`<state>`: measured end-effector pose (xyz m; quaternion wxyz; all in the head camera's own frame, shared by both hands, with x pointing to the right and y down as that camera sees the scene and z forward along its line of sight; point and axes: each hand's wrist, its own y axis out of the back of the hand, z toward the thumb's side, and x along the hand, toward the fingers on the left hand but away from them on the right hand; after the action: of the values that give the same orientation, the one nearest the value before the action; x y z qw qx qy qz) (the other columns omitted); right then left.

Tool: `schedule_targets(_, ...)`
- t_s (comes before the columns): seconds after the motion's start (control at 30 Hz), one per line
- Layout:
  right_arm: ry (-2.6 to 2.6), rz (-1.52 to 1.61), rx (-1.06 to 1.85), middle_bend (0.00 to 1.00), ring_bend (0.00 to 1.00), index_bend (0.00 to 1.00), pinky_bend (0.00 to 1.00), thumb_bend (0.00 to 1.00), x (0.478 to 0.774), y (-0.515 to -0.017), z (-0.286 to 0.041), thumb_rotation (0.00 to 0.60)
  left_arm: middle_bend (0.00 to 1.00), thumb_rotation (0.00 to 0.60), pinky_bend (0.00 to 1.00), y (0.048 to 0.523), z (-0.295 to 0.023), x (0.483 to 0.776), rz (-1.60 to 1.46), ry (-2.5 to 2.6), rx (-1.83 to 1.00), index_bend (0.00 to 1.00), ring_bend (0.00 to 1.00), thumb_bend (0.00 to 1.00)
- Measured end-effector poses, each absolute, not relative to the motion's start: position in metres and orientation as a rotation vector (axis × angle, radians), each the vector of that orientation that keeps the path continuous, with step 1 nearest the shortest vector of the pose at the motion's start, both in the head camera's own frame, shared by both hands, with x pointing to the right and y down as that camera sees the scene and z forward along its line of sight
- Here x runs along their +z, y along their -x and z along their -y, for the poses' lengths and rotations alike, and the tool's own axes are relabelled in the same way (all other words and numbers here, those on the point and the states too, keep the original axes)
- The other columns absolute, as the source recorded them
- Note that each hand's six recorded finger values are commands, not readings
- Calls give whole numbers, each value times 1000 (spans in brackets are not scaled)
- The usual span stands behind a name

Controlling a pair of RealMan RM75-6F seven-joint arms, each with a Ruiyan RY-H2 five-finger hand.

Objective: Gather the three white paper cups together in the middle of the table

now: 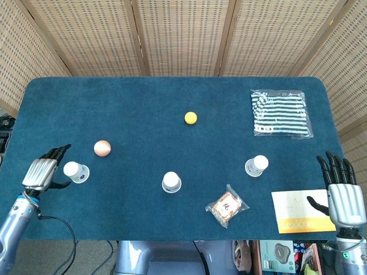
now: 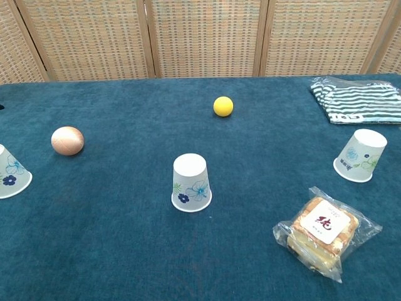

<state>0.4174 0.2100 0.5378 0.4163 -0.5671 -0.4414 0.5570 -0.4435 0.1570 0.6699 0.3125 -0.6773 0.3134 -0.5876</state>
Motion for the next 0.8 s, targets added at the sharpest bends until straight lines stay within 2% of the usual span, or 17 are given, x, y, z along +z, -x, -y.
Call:
schedule_targets(0.13,1430,1117,1406,0,0,0,0,0,539,-420,-209,600,307,600,390,435,-152,686,-804,1803,-1566,304,264,179)
schedule_targets(0.33,1437,1128,1405,0,0,0,0,0,538,-423,-207,600,382,600,460,431,-150,694,-798,1783,-1597,408,330,178)
schedule_targets(0.6,1438,1137,1403,0,0,0,0,0,537,-423,-207,600,414,600,477,425,-148,694,-812,1791,-1593,436,355,180)
schedule_targets(0.8,1442,1140,1402,0,0,0,0,0,537,-423,-207,600,414,600,477,396,-145,668,-831,1843,-1449,436,355,179)
